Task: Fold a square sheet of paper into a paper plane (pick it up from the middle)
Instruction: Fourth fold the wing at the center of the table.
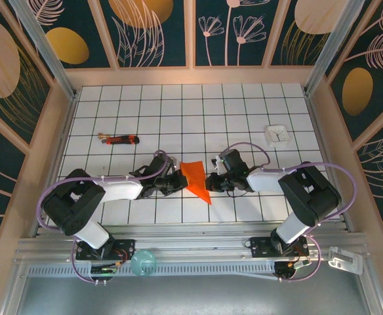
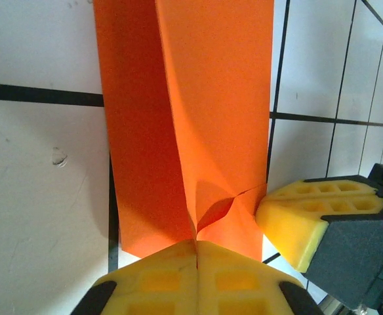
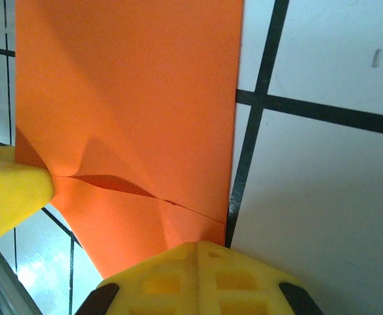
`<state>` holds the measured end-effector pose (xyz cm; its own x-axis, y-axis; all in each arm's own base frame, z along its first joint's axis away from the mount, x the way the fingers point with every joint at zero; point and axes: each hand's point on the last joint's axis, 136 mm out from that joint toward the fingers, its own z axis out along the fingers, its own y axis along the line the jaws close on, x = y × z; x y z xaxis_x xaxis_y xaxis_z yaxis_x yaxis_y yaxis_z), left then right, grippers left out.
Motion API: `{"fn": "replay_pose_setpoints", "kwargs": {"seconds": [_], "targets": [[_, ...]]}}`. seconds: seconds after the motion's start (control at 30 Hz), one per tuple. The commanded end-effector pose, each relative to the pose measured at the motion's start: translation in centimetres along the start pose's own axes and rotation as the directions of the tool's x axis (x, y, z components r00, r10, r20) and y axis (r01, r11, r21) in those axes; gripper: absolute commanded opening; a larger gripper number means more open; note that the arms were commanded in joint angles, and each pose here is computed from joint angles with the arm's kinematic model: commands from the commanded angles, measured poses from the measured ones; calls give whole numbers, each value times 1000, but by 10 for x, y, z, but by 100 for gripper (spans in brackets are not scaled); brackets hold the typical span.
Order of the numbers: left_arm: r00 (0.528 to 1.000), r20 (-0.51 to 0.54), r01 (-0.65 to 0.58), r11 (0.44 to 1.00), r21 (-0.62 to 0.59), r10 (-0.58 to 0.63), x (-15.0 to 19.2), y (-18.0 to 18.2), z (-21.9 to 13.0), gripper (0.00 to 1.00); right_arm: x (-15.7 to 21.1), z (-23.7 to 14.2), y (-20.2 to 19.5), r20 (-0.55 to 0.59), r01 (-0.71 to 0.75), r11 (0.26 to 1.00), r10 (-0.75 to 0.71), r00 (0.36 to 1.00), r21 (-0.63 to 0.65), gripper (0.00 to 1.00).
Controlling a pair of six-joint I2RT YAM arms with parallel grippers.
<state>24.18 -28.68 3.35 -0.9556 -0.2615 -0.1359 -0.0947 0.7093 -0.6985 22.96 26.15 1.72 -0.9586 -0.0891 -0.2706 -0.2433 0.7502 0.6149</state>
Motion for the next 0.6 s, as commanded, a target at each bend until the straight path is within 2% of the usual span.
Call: {"fn": "replay_pose_setpoints", "kwargs": {"seconds": [0.0, 0.27, 0.4, 0.57], "targets": [[1000, 10, 25, 1000, 6, -25, -1, -4, -5, 0, 2, -1, -11, -21, 33, 997, -32, 999, 67, 3], [979, 65, 192, 981, 15, -192, 0, 2, -27, 0, -25, -29, 21, 77, 193, 980, -196, 977, 51, 17], [952, 93, 294, 956, 1, -293, 2, 12, -37, 0, -29, -42, 31, 124, 267, 957, -280, 952, 111, 21], [927, 106, 363, 931, -26, -359, 3, 15, -43, 0, -24, -48, 45, 175, 345, 916, -381, 908, 203, 26]]}}
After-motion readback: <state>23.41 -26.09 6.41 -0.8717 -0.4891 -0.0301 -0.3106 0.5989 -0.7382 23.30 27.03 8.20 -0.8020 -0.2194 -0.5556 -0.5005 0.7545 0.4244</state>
